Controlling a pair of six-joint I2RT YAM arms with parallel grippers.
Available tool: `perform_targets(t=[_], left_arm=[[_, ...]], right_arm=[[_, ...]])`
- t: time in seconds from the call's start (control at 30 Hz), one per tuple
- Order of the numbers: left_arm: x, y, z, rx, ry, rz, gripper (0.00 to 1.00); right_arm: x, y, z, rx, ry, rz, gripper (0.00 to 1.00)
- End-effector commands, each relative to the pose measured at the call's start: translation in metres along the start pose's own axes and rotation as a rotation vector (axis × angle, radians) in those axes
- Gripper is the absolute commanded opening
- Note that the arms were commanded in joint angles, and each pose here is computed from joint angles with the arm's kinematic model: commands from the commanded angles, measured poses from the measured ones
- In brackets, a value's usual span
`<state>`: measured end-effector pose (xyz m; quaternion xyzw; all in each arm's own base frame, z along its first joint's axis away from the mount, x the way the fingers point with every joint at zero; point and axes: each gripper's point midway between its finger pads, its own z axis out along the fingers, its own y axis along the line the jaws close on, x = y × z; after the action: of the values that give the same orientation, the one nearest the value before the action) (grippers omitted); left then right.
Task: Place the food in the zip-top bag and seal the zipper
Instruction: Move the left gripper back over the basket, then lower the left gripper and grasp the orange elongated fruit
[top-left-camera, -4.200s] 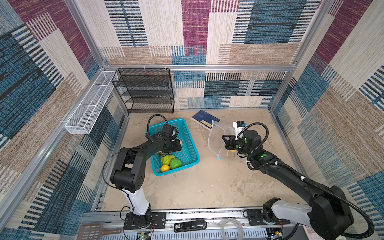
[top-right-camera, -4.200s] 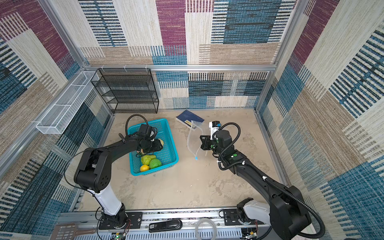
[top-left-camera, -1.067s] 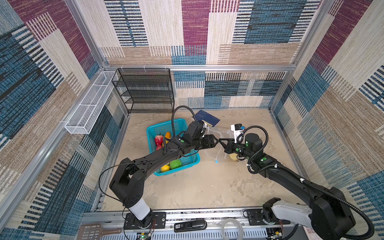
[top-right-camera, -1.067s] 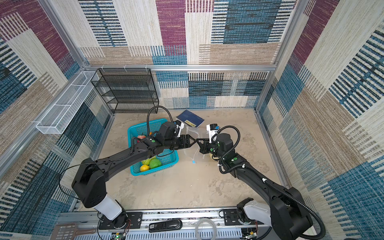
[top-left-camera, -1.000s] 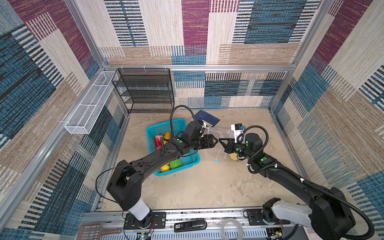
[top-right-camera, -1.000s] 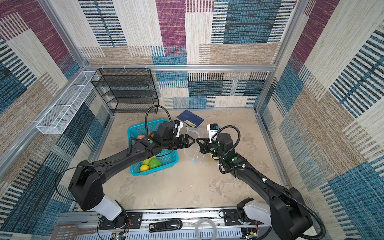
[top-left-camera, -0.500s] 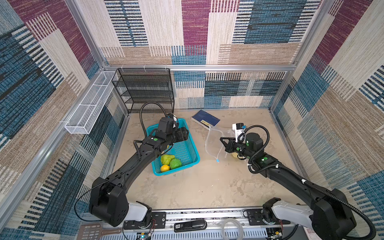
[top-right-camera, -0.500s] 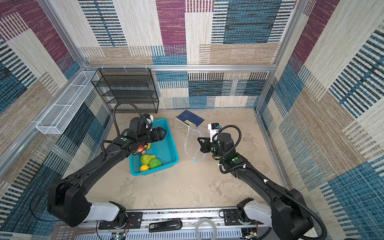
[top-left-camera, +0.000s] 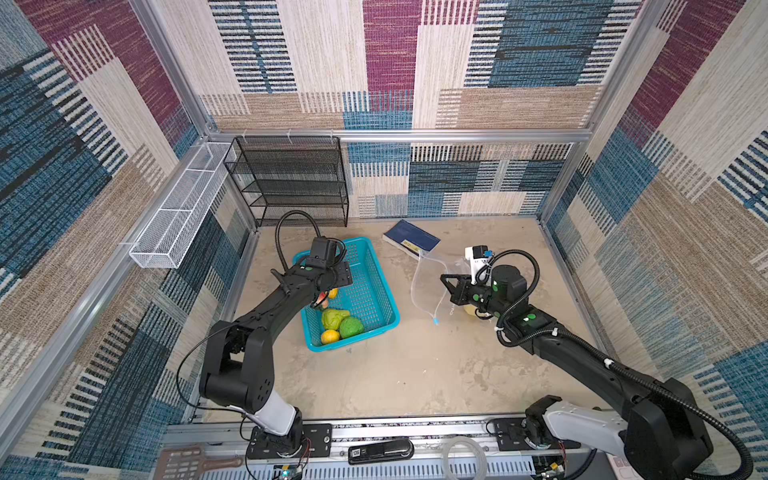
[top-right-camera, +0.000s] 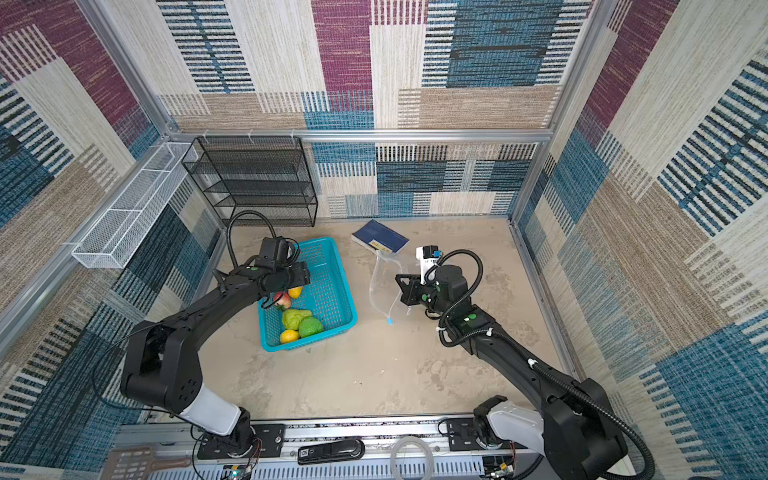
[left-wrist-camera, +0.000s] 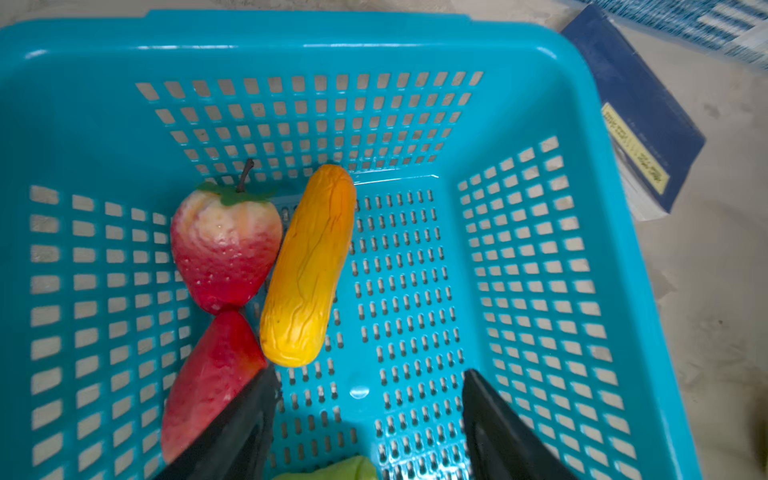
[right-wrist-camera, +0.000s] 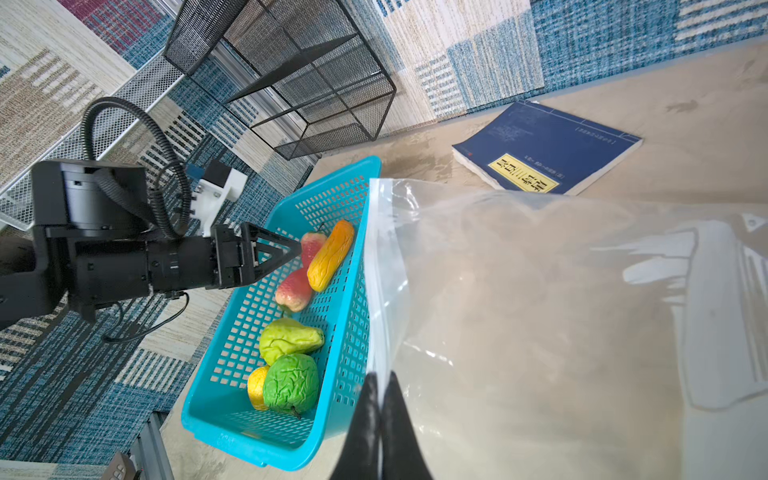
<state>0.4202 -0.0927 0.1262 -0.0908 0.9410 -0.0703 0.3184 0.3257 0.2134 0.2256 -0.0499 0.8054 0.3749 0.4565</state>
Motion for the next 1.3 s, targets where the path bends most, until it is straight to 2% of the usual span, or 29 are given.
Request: perform_targets(t=[0.0, 0.27, 0.5, 0.87, 1.0, 1.2, 1.27], left_arm=[[0.004, 0.01, 0.012, -0.049, 0.048, 0.047, 0.69], [0.015, 0.026, 0.042, -0.133, 0.153, 0.084, 0.67], [0.026, 0.024, 0.065, -0.115, 0.246, 0.082, 0.67], [0.038, 0.027, 0.081, -0.123, 0.292, 0.079, 0.63], [0.038, 0.027, 0.084, -0.125, 0.293, 0.086, 0.59], [0.04, 0.027, 0.085, -0.121, 0.302, 0.092, 0.43], [0.039, 0.025, 0.083, -0.115, 0.3, 0.093, 0.41]], right_arm=[[-0.009, 0.003, -0.001, -0.002, -0.025, -0.004, 0.0], [-0.009, 0.003, 0.0, 0.003, -0.021, -0.014, 0.0], [-0.01, 0.003, 0.001, 0.005, -0.02, -0.021, 0.0], [-0.01, 0.001, 0.001, 0.018, -0.017, -0.031, 0.0], [-0.01, 0.001, 0.001, 0.02, -0.019, -0.031, 0.0], [-0.01, 0.0, 0.0, 0.027, -0.02, -0.029, 0.0], [-0.01, -0.001, -0.001, 0.028, -0.023, -0.029, 0.0]])
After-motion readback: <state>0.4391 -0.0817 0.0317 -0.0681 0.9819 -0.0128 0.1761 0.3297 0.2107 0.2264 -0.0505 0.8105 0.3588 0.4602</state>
